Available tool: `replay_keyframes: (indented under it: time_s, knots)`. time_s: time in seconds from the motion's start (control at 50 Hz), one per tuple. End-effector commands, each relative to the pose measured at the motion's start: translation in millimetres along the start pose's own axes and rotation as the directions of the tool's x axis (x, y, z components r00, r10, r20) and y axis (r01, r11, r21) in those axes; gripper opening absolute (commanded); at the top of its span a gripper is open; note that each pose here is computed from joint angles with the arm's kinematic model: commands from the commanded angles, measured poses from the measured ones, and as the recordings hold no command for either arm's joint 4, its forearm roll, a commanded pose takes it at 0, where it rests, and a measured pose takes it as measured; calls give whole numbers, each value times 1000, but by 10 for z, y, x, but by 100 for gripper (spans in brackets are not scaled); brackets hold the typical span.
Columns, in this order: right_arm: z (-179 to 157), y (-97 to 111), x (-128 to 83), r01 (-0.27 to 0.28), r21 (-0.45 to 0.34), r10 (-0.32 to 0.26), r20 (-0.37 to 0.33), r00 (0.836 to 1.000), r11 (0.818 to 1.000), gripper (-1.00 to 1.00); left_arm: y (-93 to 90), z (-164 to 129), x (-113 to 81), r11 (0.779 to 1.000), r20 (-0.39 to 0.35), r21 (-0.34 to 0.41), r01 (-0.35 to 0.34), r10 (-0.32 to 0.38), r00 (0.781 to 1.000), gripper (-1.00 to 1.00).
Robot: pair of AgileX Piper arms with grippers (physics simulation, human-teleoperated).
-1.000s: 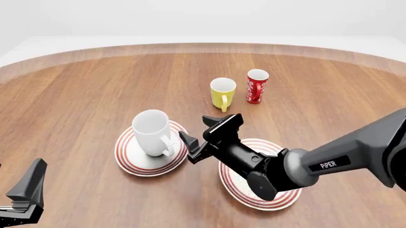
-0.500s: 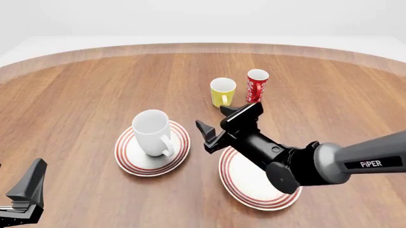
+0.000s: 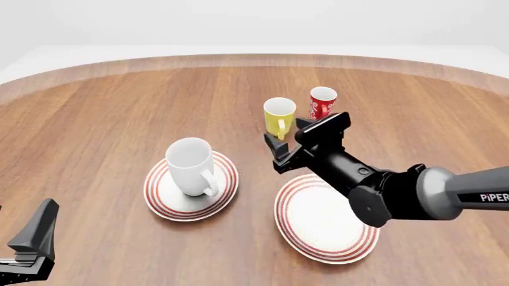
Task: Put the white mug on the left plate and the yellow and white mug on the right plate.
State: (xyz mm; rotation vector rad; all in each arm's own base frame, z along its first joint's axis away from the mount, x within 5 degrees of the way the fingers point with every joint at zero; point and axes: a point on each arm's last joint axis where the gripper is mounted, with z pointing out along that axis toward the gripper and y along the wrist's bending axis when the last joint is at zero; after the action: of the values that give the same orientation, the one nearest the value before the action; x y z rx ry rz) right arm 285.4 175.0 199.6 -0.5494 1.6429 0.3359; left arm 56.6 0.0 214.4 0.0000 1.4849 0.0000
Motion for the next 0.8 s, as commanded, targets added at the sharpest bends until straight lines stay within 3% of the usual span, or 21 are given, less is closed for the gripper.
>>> replay_keyframes:
  time_s: [0.02, 0.36, 0.8]
  knots:
    - [11, -210, -76, -23, 60, 22, 8, 1000, 998, 100, 0, 0, 0, 1000, 0, 0, 0, 0, 1000, 100]
    - [170, -390, -105, -29, 106, 29, 3, 1000, 994, 100, 0, 0, 0, 1000, 0, 0, 0, 0, 1000, 100]
    - [484, -600, 42, -54, 153, 56, -10, 998, 987, 100, 0, 0, 0, 1000, 0, 0, 0, 0, 1000, 100]
